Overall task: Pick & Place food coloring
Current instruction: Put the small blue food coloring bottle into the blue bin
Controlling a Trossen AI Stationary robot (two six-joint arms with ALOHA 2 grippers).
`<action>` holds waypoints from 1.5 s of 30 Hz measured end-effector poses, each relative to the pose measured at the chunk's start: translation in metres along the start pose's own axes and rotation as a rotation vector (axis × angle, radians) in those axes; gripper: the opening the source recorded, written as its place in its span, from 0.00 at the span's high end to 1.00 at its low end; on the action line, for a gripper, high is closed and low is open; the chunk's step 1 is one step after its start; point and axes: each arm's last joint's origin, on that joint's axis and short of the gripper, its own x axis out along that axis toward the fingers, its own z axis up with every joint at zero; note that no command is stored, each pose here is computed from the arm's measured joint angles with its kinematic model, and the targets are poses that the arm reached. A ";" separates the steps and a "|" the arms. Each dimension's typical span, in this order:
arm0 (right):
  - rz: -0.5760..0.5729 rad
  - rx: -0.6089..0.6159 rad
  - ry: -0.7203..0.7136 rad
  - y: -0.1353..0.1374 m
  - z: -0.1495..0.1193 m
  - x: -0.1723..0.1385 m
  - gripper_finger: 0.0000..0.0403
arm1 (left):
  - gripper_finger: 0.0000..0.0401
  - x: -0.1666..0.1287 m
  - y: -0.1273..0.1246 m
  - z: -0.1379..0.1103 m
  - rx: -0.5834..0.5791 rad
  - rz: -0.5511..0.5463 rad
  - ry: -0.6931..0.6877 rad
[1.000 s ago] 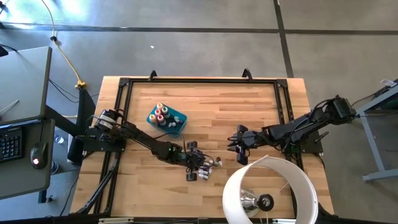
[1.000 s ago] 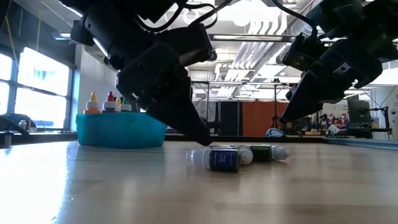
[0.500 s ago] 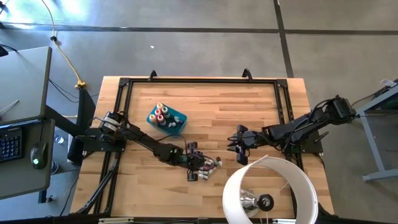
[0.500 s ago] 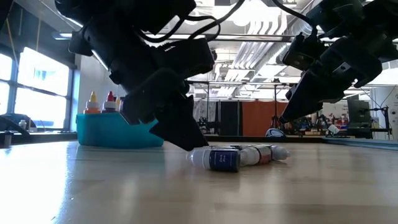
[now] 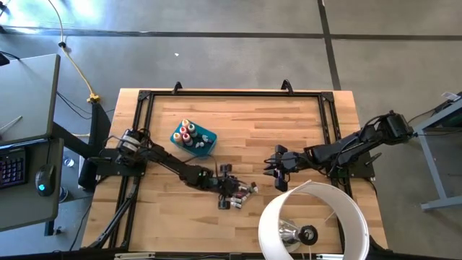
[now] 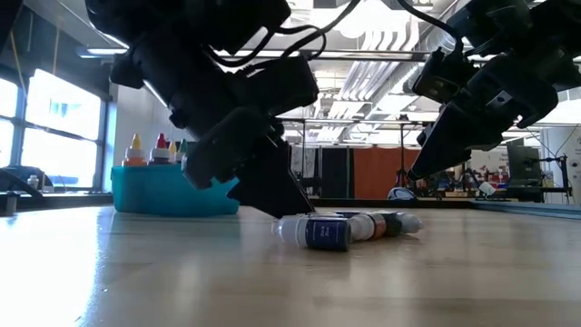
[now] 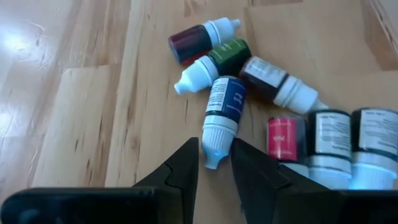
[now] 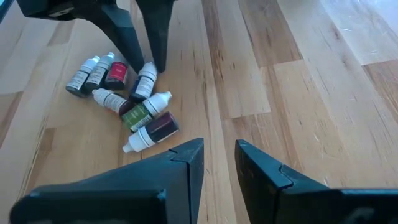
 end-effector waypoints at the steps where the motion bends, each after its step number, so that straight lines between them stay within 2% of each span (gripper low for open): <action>1: 0.000 0.000 0.000 0.000 0.000 0.000 0.79 | 0.77 0.001 0.002 0.001 -0.006 -0.012 -0.003; 12: 0.019 0.000 0.007 0.001 0.000 0.000 0.79 | 0.77 0.007 0.019 0.004 -0.048 -0.094 -0.007; 19: 0.046 0.014 0.020 0.001 -0.001 0.000 0.79 | 0.77 0.008 0.021 0.007 -0.047 -0.094 -0.045; 30: 0.031 0.103 0.145 -0.001 -0.013 0.002 0.79 | 0.77 0.008 0.020 0.012 -0.059 -0.097 -0.092; 40: 0.039 0.082 0.174 -0.003 -0.024 0.024 0.79 | 0.77 0.008 0.020 0.013 -0.062 -0.091 -0.105; 45: 0.037 0.060 0.162 -0.003 -0.024 0.026 0.79 | 0.77 0.015 0.020 0.005 -0.059 -0.045 -0.083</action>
